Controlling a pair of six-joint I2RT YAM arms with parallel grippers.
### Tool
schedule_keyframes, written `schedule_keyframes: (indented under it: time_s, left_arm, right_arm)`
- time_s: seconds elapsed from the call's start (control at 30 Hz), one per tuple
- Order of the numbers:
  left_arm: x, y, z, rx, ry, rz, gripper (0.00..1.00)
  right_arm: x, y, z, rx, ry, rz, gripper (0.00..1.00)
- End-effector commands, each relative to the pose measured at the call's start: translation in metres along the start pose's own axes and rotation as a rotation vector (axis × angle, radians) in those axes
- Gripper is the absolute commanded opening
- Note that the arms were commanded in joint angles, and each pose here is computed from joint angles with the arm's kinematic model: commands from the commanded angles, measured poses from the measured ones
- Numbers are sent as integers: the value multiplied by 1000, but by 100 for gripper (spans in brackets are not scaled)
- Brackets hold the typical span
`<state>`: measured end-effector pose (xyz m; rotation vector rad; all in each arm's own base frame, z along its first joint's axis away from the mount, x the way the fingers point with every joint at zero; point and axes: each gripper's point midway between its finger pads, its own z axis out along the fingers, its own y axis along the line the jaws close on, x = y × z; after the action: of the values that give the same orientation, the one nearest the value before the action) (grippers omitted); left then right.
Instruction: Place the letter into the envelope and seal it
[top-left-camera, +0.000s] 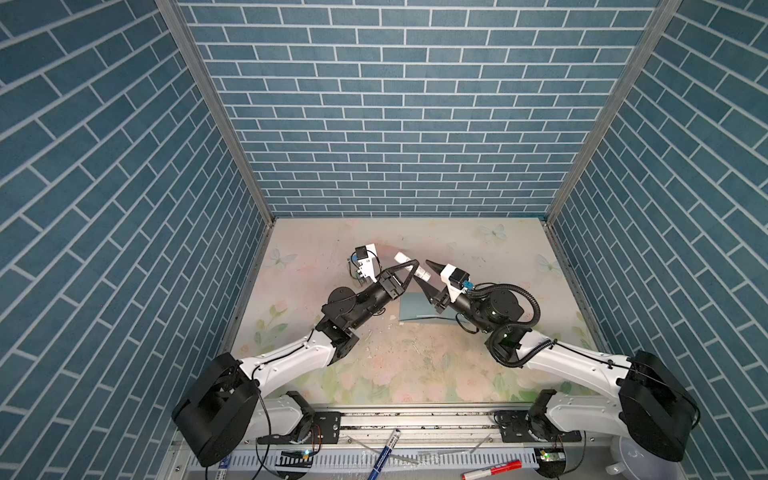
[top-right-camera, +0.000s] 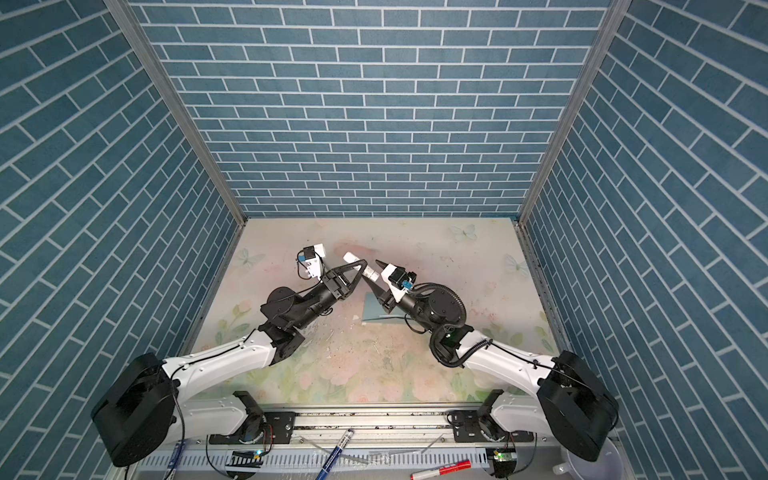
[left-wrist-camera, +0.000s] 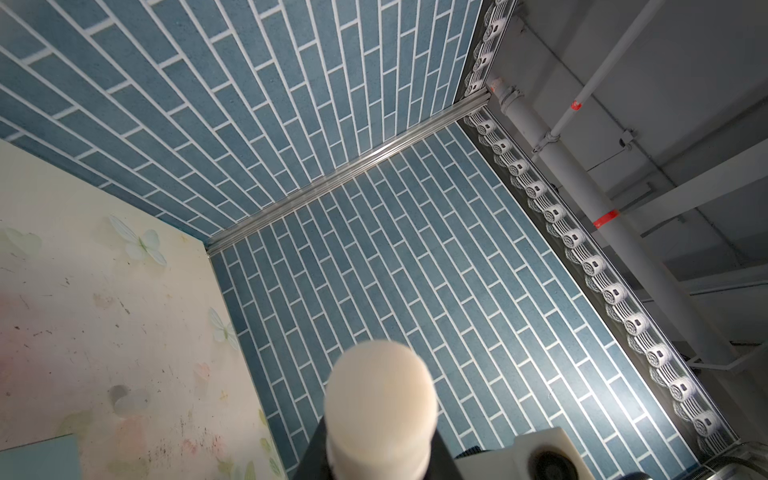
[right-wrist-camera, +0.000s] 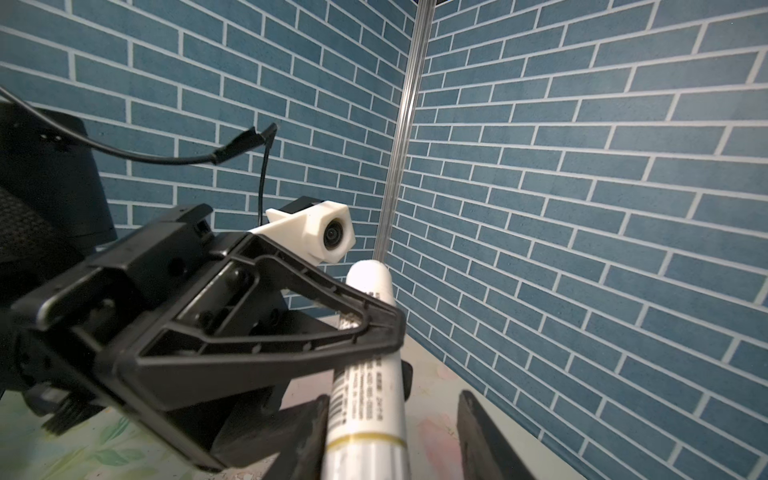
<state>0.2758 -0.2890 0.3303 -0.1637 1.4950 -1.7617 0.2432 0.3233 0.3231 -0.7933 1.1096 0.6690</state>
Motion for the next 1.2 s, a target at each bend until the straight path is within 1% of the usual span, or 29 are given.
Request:
schedule_keyframes:
  time_s: [0.0,0.43,0.63,0.73,0.87,0.9,0.93,0.97,1.07,1.1,1.17]
  left_arm:
    - [-5,-14,3,49,-6,14,0]
    - [-3,-12,3,49,-1,4,0]
    - [-2,-9,4,43,1,-6,0]
    - [-1,-7,4,42,4,-13,0]
    - [-1,-4,5,39,1,-18,0]
    - [0,-2,5,36,2,-19,2]
    - [0,-2,5,39,1,-18,5]
    - [0,-1,5,36,0,-15,11]
    - [-1,2,4,30,-5,18,34]
    - [-3,3,3,22,-6,34,41]
    - [-8,9,-2,-1,-9,64,52]
  right_arm:
    - [-27,-2,8,-4,-86,-21,47]
    - [-24,-1,18,-10,-83,-27,38]
    - [-24,-1,20,-5,-84,-37,30]
    - [-25,-1,20,-1,-88,-42,22]
    - [-25,-1,20,7,-84,-46,4]
    - [-25,-2,20,11,-80,-46,0]
    - [-25,-2,20,15,-77,-45,0]
    - [-24,-4,19,22,-68,-43,0]
    - [-20,-8,17,43,-26,-38,0]
    - [-19,-12,14,71,-7,-33,0]
    - [-17,-18,8,102,32,-26,0]
